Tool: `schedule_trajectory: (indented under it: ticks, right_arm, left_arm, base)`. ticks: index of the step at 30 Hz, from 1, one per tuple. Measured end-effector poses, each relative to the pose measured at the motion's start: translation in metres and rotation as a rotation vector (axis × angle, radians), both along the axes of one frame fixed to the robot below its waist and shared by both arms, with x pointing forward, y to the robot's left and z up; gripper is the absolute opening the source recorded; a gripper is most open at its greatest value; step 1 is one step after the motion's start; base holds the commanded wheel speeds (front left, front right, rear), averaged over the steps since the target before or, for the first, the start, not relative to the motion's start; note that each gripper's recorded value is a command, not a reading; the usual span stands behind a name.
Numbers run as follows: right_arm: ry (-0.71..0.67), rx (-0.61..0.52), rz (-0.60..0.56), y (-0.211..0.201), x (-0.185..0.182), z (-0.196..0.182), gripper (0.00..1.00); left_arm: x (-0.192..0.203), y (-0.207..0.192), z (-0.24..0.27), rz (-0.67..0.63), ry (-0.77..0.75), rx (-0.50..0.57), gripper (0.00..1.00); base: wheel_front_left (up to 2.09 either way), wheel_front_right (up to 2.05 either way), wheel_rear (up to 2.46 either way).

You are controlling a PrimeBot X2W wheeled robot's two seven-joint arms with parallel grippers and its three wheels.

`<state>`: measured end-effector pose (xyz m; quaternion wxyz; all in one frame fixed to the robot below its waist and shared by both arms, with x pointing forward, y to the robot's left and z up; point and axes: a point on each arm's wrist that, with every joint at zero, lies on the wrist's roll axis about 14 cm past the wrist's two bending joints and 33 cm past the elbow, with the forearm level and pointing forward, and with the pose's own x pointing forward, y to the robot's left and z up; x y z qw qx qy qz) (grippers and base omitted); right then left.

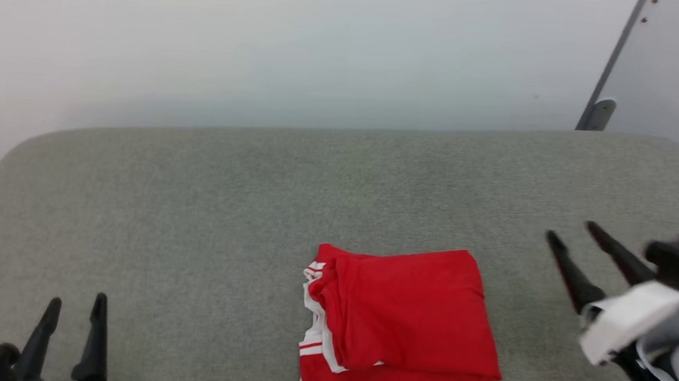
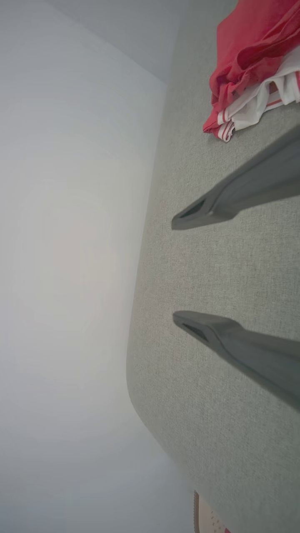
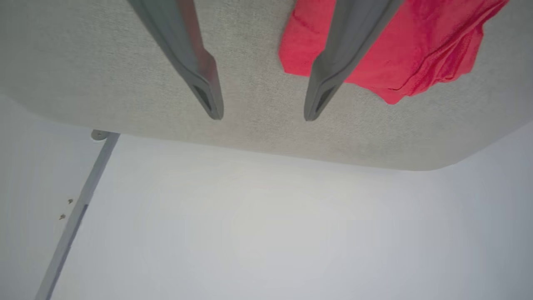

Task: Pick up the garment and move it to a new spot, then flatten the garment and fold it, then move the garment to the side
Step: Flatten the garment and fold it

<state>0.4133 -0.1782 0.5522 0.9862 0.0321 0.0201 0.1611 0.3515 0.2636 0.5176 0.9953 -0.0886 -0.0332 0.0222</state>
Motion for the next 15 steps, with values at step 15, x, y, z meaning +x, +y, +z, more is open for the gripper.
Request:
schedule_trajectory:
  ticks: [15]
  right_arm:
    - [-0.095,0.05,-0.236,-0.074,-0.043,-0.013,1.0]
  left_arm:
    - [-0.003,0.006,0.007,-0.011,-0.029,0.027,1.0]
  base:
    - [0.0,0.0,0.0]
